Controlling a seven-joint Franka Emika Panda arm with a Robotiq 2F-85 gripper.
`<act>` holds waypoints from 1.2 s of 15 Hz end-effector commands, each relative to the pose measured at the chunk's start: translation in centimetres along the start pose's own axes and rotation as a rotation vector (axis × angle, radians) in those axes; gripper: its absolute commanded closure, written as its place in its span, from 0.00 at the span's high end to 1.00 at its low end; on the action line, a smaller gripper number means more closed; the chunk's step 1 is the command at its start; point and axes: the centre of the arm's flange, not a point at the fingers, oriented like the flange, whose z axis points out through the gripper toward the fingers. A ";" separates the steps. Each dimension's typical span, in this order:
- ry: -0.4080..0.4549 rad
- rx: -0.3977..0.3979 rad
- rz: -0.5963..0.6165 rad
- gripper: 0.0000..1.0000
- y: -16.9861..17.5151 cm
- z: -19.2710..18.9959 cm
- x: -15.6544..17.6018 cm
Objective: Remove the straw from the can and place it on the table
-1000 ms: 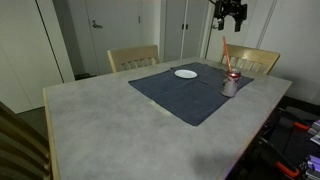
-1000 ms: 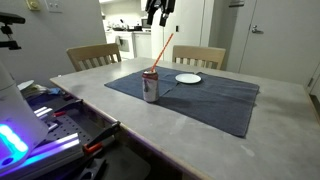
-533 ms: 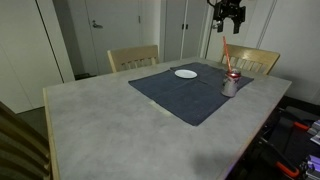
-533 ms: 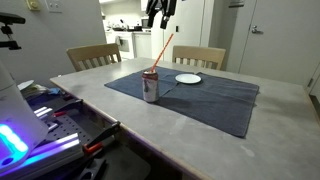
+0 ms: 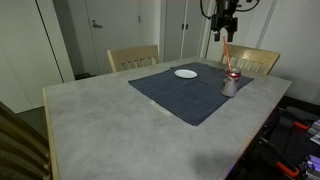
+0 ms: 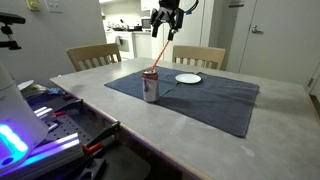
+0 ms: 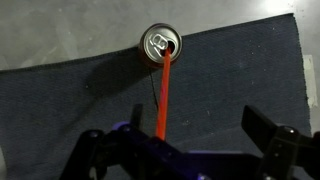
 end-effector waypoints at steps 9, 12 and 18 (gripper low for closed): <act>0.012 -0.004 -0.007 0.91 2.7 -0.5 2.0; 0.016 -0.002 -0.003 0.65 2.9 -0.7 2.0; 0.025 -0.004 0.002 0.19 3.2 -1.1 2.0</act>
